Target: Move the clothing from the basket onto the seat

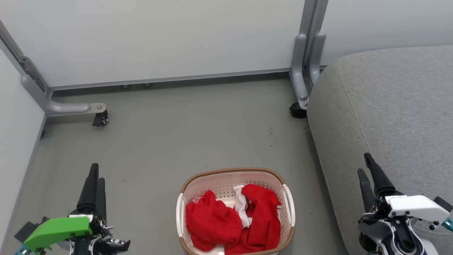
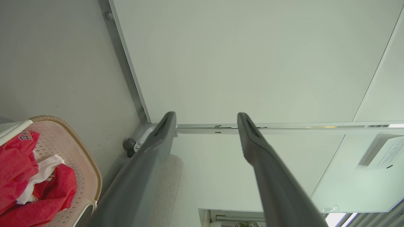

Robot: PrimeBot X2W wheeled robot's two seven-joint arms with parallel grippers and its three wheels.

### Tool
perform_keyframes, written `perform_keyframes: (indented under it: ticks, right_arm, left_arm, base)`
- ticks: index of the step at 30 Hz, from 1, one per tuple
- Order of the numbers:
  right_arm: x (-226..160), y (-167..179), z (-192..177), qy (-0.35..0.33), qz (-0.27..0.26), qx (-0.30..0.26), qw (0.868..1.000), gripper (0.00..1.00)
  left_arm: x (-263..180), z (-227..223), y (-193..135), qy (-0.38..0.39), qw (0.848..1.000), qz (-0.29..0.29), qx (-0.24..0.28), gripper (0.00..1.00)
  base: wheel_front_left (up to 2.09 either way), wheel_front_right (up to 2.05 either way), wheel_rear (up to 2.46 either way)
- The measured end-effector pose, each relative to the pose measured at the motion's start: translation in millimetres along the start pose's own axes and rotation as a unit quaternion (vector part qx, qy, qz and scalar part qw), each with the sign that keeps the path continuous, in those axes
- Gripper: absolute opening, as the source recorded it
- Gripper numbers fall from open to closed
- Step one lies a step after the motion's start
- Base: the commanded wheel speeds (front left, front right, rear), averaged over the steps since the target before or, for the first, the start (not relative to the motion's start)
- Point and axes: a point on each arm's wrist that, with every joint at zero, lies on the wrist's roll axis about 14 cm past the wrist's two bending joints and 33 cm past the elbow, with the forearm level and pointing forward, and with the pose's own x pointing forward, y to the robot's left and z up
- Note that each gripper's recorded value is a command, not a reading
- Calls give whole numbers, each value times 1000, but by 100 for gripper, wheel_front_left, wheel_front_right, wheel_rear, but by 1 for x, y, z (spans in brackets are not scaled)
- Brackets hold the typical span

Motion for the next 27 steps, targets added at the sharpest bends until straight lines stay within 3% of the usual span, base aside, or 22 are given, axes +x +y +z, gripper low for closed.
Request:
perform_keyframes:
  ticks: [6,11,20,27]
  right_arm:
    - [2,7,-2,-1,9,-50,999,100]
    - [4,16,-6,1,23,-119,993,100]
    - [7,30,-19,10,48,-240,970,100]
    - [5,32,-28,18,59,-324,944,100]
  left_arm:
    - [1,-2,-9,-2,999,-13,34,100]
    - [2,-1,-18,-6,995,-26,91,100]
    - [2,-9,-30,4,976,-46,212,100]
    - [2,-15,-35,6,953,-59,298,100]
  base:
    - [0,0,0]
    - [0,0,0]
    - [0,0,0]
    - [0,0,0]
